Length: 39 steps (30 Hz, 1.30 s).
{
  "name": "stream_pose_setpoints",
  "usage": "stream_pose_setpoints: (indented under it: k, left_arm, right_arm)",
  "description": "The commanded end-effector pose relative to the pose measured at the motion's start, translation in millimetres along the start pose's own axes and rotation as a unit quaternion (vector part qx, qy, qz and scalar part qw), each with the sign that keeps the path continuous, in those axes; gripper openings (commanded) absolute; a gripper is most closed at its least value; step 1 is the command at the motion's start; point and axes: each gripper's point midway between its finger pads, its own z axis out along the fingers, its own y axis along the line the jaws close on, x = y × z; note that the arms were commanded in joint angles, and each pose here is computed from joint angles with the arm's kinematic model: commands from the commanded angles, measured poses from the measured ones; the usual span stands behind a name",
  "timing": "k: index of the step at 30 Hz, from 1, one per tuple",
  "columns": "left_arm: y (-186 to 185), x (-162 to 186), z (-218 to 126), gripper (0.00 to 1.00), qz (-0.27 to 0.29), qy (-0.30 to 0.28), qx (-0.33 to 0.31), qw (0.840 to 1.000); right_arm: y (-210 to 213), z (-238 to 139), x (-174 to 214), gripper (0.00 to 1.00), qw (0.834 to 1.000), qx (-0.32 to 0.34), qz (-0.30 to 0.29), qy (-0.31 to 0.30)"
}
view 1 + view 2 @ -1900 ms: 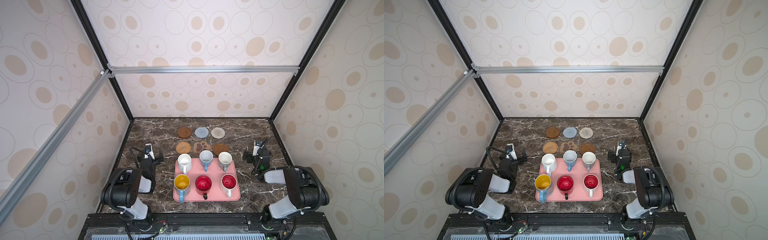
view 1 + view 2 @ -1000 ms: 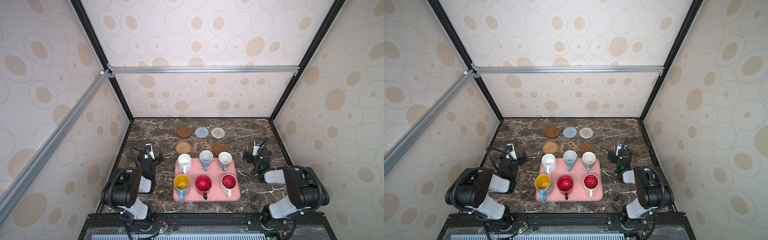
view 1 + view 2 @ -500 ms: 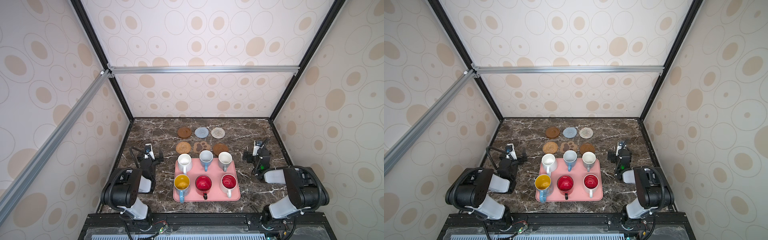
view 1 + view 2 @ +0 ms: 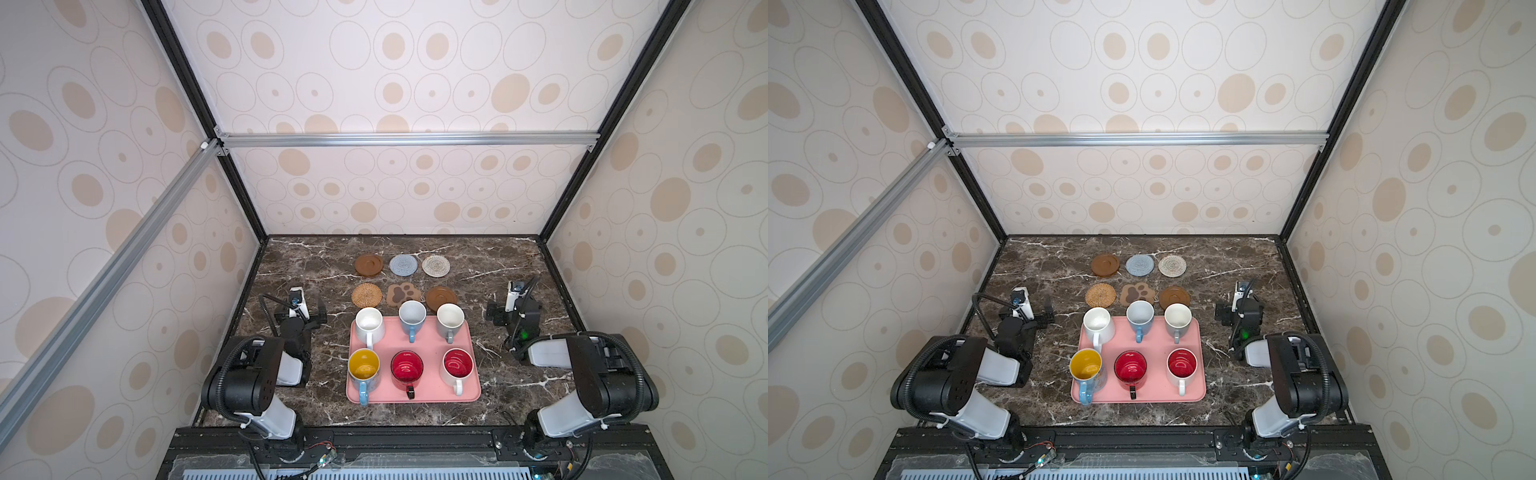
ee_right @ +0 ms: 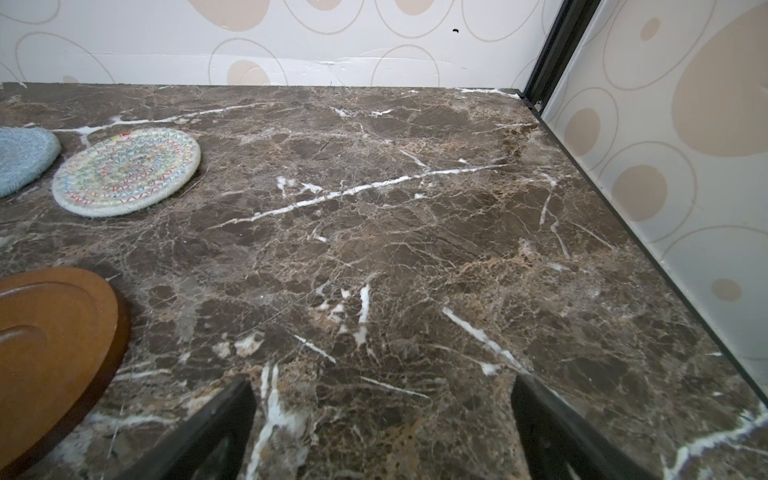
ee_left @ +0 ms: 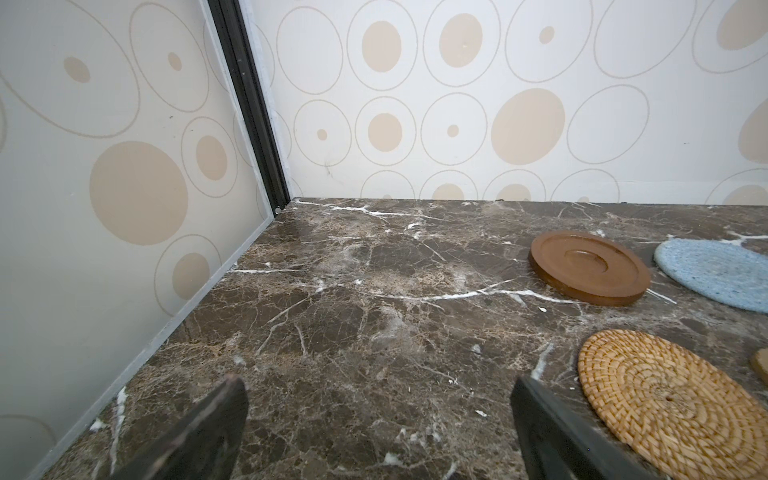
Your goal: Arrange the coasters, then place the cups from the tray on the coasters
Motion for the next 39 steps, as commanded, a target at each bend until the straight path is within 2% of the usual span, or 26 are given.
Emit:
stream_pose_setpoints:
  k: [1, 10, 11, 13, 16, 19, 21, 24, 28, 30, 34, 39]
  left_arm:
    - [2.3, -8.5, 3.7, 1.0, 0.008, -0.012, -0.004, 1.0]
    - [3.2, -10.3, 1.9, 1.0, 0.006, -0.017, -0.005, 1.0]
    - [5.3, -16.0, 1.6, 1.0, 0.002, -0.02, -0.011, 1.0]
    - [7.6, -29.5, 6.3, 1.0, 0.001, -0.001, -0.019, 1.0]
    - [1.6, -63.2, 17.3, 1.0, -0.014, 0.037, -0.005, 0.999]
    - [-26.4, -88.0, 23.0, 1.0, -0.037, 0.076, 0.071, 0.994]
    - [-38.3, -97.7, 28.5, 1.0, -0.069, 0.106, 0.097, 0.987]
    - [-61.8, -96.5, 36.3, 1.0, -0.112, 0.16, 0.143, 0.97]
    - [-110.6, -85.7, 46.3, 1.0, -0.148, 0.234, 0.221, 0.935]
    - [-134.3, -77.3, 50.7, 1.0, -0.148, 0.275, 0.243, 0.918]
    - [-179.1, -51.9, 56.7, 1.0, -0.131, 0.353, 0.274, 0.885]
    - [-221.2, -22.9, 51.8, 1.0, -0.135, 0.415, 0.319, 0.841]
  right_arm:
    - [2.6, 0.8, -9.6, 1.0, 1.0, -0.004, -0.005, -0.011]
    - [2.0, -0.7, -9.4, 1.0, 1.0, -0.003, -0.005, -0.013]
    - [-1.3, -1.6, -16.6, 1.0, 1.0, 0.006, -0.001, -0.027]
    - [-6.0, -7.4, -29.0, 1.0, 1.0, 0.019, 0.0, -0.018]
    - [-13.4, -24.8, -48.6, 1.0, 0.999, 0.033, 0.001, 0.037]
    - [-20.4, -47.6, -62.1, 1.0, 0.994, 0.048, 0.038, 0.093]
    - [-13.8, -62.5, -63.5, 1.0, 0.989, 0.027, 0.048, 0.136]
    - [-4.0, -81.0, -60.6, 1.0, 0.981, -0.001, 0.083, 0.176]
    - [-2.7, -96.7, -55.4, 1.0, 0.973, -0.001, 0.13, 0.192]
    - [-1.2, -105.9, -52.5, 1.0, 0.967, -0.004, 0.142, 0.212]
    - [19.8, -122.4, -47.6, 1.0, 0.957, -0.067, 0.144, 0.244]
    - [36.9, -137.7, -40.1, 1.0, 0.944, -0.12, 0.147, 0.271]
